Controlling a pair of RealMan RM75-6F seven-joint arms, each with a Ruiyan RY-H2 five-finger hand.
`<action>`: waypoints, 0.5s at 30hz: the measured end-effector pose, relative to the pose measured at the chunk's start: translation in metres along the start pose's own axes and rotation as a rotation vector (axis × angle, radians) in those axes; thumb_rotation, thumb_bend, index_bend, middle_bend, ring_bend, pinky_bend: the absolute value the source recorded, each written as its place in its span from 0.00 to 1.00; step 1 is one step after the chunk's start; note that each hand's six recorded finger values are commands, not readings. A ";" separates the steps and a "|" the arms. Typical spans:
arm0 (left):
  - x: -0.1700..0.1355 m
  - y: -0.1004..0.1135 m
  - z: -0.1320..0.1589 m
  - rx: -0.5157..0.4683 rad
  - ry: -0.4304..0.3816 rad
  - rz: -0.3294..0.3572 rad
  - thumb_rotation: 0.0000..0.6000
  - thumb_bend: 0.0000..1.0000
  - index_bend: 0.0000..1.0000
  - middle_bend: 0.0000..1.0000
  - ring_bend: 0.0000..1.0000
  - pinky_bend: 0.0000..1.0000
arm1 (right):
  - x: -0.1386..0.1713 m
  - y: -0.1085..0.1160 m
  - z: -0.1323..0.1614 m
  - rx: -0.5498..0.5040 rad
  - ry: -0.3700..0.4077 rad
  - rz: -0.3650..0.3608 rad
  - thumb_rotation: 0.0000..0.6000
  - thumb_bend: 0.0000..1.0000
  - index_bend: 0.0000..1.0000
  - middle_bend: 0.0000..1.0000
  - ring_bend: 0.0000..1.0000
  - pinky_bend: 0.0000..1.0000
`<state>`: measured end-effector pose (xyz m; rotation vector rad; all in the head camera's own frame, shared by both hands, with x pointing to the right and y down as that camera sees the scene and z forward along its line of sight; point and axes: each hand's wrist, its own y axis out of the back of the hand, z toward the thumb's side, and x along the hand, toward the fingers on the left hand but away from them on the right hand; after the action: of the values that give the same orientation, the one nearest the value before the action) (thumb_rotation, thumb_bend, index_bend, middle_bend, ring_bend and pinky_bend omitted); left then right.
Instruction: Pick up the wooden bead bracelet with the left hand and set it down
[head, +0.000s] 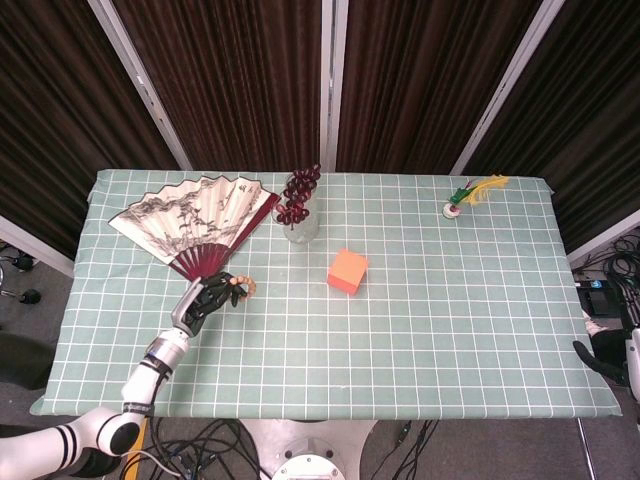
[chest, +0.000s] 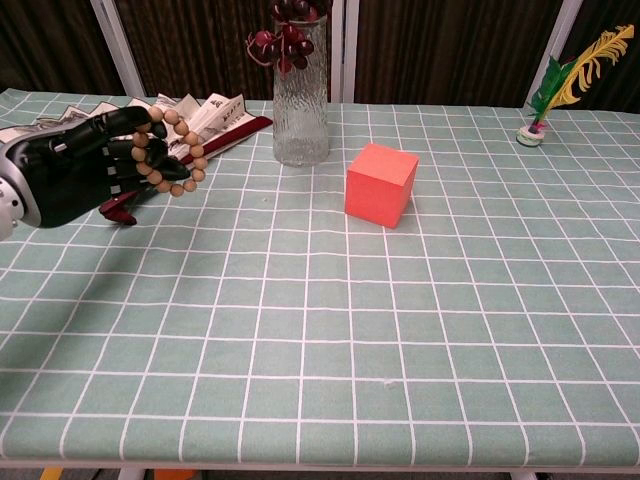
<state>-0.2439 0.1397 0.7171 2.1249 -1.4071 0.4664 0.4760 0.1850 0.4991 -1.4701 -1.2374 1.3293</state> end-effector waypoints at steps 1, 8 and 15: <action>0.000 0.000 0.000 -0.001 0.002 0.000 0.75 0.51 0.56 0.68 0.43 0.17 | 0.000 0.000 0.000 -0.001 0.001 0.000 1.00 0.07 0.00 0.12 0.00 0.00; -0.001 0.000 0.000 -0.004 0.005 0.004 0.85 0.64 0.55 0.67 0.43 0.17 | 0.001 0.000 0.000 -0.002 0.002 -0.001 1.00 0.07 0.00 0.12 0.00 0.00; -0.002 -0.002 0.001 -0.007 0.003 0.001 0.92 0.75 0.54 0.65 0.43 0.17 | 0.001 0.001 -0.001 -0.005 0.002 -0.005 1.00 0.07 0.00 0.12 0.00 0.00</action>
<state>-0.2431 0.1411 0.7145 2.1168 -1.4065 0.4643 0.4774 0.1863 0.4981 -1.4701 -1.2428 1.3216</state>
